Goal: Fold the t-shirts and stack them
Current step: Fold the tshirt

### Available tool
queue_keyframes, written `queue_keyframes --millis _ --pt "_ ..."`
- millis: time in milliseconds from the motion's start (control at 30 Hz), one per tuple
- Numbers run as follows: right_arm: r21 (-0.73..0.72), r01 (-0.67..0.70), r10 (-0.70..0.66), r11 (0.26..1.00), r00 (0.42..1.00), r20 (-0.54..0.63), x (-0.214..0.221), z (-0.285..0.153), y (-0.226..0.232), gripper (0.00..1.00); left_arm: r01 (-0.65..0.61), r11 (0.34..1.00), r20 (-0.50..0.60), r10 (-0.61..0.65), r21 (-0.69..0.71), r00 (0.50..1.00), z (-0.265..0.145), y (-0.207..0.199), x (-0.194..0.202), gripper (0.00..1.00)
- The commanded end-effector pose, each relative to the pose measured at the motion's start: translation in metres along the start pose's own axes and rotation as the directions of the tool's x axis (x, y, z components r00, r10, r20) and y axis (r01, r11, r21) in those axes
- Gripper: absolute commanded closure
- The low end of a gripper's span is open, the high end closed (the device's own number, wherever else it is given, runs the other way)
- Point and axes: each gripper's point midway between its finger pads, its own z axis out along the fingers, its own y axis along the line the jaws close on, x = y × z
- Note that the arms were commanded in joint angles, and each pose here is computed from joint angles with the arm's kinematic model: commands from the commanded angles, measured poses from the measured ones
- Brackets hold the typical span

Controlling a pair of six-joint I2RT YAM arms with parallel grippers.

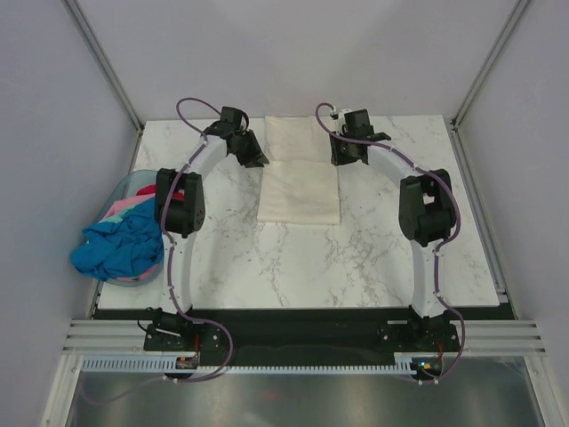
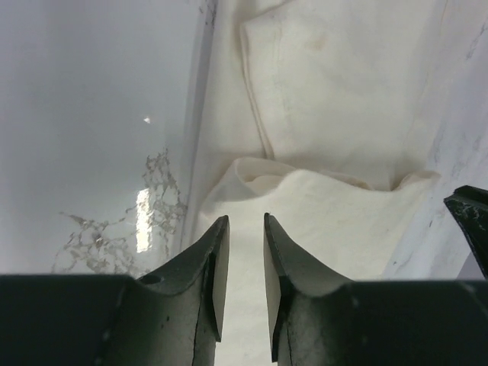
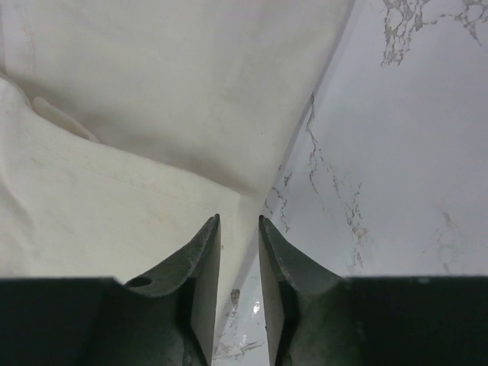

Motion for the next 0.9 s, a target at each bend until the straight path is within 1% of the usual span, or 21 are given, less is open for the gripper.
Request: queue_keyframes --millis 0,33,67,100,133,167,200,267,367,433,467,500,533,600,633,733,800,867 --pt "0.009 -0.004 0.004 1.000 0.996 0.091 -0.039 -0.029 -0.002 0.65 -0.103 0.994 0.119 0.105 -0.023 0.987 -0.049 -0.015 -0.026 0.67" --pt "0.005 -0.017 0.016 1.000 0.996 0.087 -0.038 -0.035 0.000 0.64 -0.113 0.993 0.124 0.115 -0.030 0.986 -0.055 -0.015 -0.024 0.67" --pt "-0.005 -0.024 0.025 1.000 0.996 0.082 -0.036 -0.041 0.002 0.63 -0.113 0.993 0.102 0.116 -0.039 0.988 -0.055 -0.009 -0.014 0.67" --pt "-0.011 -0.033 0.034 0.999 0.997 0.068 -0.030 -0.052 0.005 0.62 -0.127 0.992 0.105 0.129 -0.025 0.986 -0.064 -0.015 -0.012 0.67" --pt "-0.026 -0.042 0.044 0.999 0.997 0.062 -0.027 -0.058 0.009 0.62 -0.144 0.990 0.085 0.144 -0.009 0.986 -0.064 -0.019 -0.003 0.67" --pt "-0.059 -0.060 0.063 0.996 0.997 0.051 -0.019 -0.068 0.017 0.62 -0.148 0.989 0.040 0.147 0.020 0.988 -0.062 -0.019 0.012 0.68" --pt "-0.075 -0.069 0.072 0.995 0.997 0.043 -0.014 -0.072 0.021 0.62 -0.160 0.986 0.025 0.159 0.041 0.987 -0.066 -0.023 0.018 0.69" --pt "-0.101 -0.104 0.106 0.989 0.994 0.016 0.000 -0.082 0.030 0.63 -0.161 0.985 -0.038 0.164 0.069 0.986 -0.062 -0.025 0.043 0.71" --pt "-0.138 -0.149 0.147 0.979 0.989 -0.025 0.020 -0.088 0.042 0.62 -0.186 0.980 -0.085 0.191 0.070 0.978 -0.059 -0.025 0.071 0.72" --pt "-0.195 -0.168 0.162 0.966 0.986 -0.048 0.027 -0.089 0.055 0.62 -0.194 0.978 -0.105 0.202 0.080 0.974 -0.058 -0.028 0.085 0.72" --pt "-0.213 -0.191 0.179 0.958 0.981 -0.077 0.039 -0.086 0.059 0.62 -0.185 0.981 -0.137 0.192 0.065 0.972 -0.054 -0.019 0.097 0.72" --pt "-0.216 -0.198 0.182 0.956 0.979 -0.091 0.045 -0.085 0.061 0.62 -0.185 0.981 -0.150 0.191 0.057 0.970 -0.052 -0.017 0.104 0.73" --pt "-0.209 -0.213 0.190 0.954 0.974 -0.123 0.059 -0.081 0.061 0.62 -0.177 0.984 -0.170 0.179 0.025 0.969 -0.049 -0.006 0.114 0.73" --pt "-0.205 -0.230 0.201 0.951 0.968 -0.150 0.073 -0.077 0.062 0.63 -0.170 0.985 -0.185 0.166 -0.006 0.969 -0.047 0.003 0.125 0.73" --pt "-0.199 -0.239 0.206 0.950 0.963 -0.171 0.083 -0.074 0.062 0.63 -0.168 0.985 -0.195 0.157 -0.042 0.968 -0.046 0.015 0.133 0.73" --pt "-0.164 -0.257 0.214 0.953 0.947 -0.238 0.118 -0.067 0.058 0.64 -0.159 0.983 -0.207 0.138 -0.091 0.969 -0.045 0.029 0.149 0.73" --pt "-0.151 -0.256 0.215 0.955 0.945 -0.246 0.124 -0.067 0.055 0.65 -0.163 0.983 -0.218 0.141 -0.082 0.966 -0.045 0.026 0.157 0.73" --pt "-0.143 -0.251 0.213 0.957 0.948 -0.238 0.123 -0.072 0.054 0.68 -0.166 0.984 -0.205 0.150 -0.064 0.967 -0.051 0.016 0.156 0.73"
